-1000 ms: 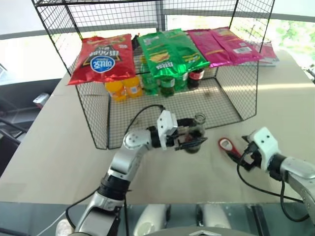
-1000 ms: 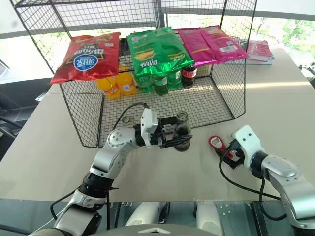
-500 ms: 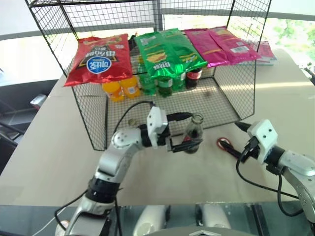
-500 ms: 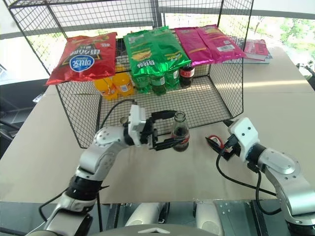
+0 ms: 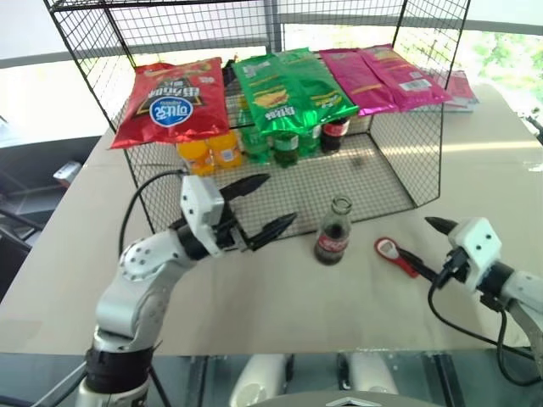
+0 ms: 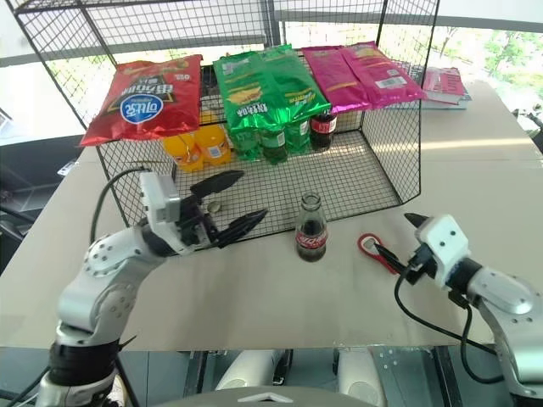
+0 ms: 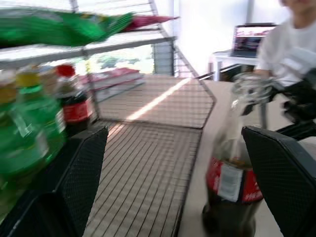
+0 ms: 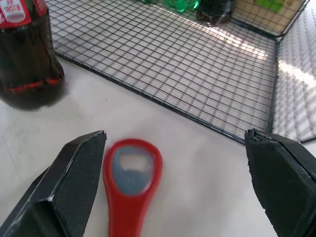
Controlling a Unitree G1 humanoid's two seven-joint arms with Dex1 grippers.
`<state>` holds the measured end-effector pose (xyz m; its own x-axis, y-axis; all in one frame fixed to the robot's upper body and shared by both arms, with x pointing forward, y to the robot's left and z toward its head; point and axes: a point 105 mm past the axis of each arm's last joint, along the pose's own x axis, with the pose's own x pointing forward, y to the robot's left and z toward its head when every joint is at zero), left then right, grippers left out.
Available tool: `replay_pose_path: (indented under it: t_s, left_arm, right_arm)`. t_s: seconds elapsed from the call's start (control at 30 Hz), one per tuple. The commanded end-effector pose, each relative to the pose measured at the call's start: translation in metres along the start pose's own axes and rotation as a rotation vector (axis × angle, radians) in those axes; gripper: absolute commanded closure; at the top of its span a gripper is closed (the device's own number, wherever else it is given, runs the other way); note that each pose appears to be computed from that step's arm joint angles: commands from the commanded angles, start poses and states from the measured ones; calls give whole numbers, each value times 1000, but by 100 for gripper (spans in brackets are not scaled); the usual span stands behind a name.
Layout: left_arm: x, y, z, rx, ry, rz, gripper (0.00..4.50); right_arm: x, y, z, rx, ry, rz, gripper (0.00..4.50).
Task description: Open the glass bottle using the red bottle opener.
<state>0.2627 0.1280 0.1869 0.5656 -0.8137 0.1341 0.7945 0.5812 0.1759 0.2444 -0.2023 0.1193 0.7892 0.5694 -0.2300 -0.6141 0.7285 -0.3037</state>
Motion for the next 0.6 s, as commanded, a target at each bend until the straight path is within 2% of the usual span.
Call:
replay_pose_path:
  t_s: [0.03,0.13,0.3,0.43,0.6]
  left_arm:
    - [-25,-13,-5,9,84,35,3]
    - [-37,-30,-26,-50,178,41,3]
    - [-48,-53,-44,-140,267,3,3]
    - [-60,-57,-58,-189,328,39,3]
    - [-64,-56,-62,-193,349,58,3]
  right_arm:
    - [-22,-1,1,-22,-38,-1,0]
    - [-32,-7,-17,5,19,-13,0]
    - [-33,-14,-22,-5,31,-23,0]
    - [-36,-13,-26,-9,43,3,0]
    - [-43,-20,-31,-18,61,10,0]
